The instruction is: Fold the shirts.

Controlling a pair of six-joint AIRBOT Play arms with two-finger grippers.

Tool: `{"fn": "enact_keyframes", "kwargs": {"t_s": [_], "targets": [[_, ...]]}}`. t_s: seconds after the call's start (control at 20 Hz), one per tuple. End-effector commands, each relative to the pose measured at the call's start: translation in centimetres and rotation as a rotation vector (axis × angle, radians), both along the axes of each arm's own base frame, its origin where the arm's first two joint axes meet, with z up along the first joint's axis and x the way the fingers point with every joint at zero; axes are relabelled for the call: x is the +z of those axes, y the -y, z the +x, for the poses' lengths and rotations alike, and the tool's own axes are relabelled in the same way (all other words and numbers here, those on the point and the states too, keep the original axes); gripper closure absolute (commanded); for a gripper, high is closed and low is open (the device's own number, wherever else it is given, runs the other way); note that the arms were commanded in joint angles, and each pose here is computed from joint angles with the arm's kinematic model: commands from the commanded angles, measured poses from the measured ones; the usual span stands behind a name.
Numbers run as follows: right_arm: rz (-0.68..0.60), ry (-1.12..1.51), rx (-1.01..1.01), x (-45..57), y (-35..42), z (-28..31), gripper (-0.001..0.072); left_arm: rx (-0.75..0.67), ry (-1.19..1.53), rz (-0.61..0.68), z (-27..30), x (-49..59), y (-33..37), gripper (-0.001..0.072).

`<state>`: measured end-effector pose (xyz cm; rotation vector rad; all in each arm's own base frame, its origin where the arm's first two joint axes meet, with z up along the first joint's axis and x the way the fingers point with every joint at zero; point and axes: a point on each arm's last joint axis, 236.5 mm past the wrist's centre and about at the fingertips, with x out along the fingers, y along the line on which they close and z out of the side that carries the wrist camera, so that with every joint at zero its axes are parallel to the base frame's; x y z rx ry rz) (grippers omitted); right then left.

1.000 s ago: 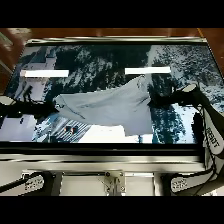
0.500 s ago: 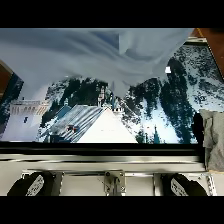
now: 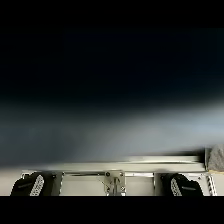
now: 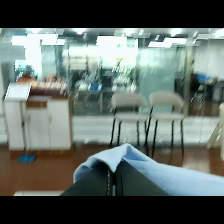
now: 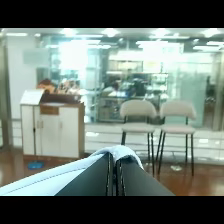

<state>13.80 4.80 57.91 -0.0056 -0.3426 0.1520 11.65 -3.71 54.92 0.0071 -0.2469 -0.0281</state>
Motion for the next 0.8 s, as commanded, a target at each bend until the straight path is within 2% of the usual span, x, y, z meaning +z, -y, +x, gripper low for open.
{"fn": "enact_keyframes", "kwargs": {"t_s": [0.0, 0.35, 0.55, 0.65, 0.75], "targets": [[0.021, -0.078, -0.041, -1.9, 0.8, -0.8, 0.0650, 0.048, -0.185, -0.026, 0.8, -4.6, -1.2, 0.0671], [-0.056, -0.779, -0.046, -17.4, 2.6, 9.2, 0.0651, 0.054, -0.621, -0.092, 10.3, -19.4, -4.1, 0.0670], [0.007, -1.132, 0.032, -28.5, 2.9, 17.7, 0.0651, 0.020, -0.922, -0.171, 16.4, -30.0, -5.2, 0.0670], [0.061, -1.228, 0.085, -35.3, 2.2, 23.0, 0.0651, -0.003, -1.058, -0.227, 19.7, -35.0, -5.6, 0.0670], [0.073, -1.218, 0.083, -41.4, 1.8, 29.1, 0.0650, -0.001, -1.138, -0.277, 24.0, -39.3, -6.6, 0.0669]]}}
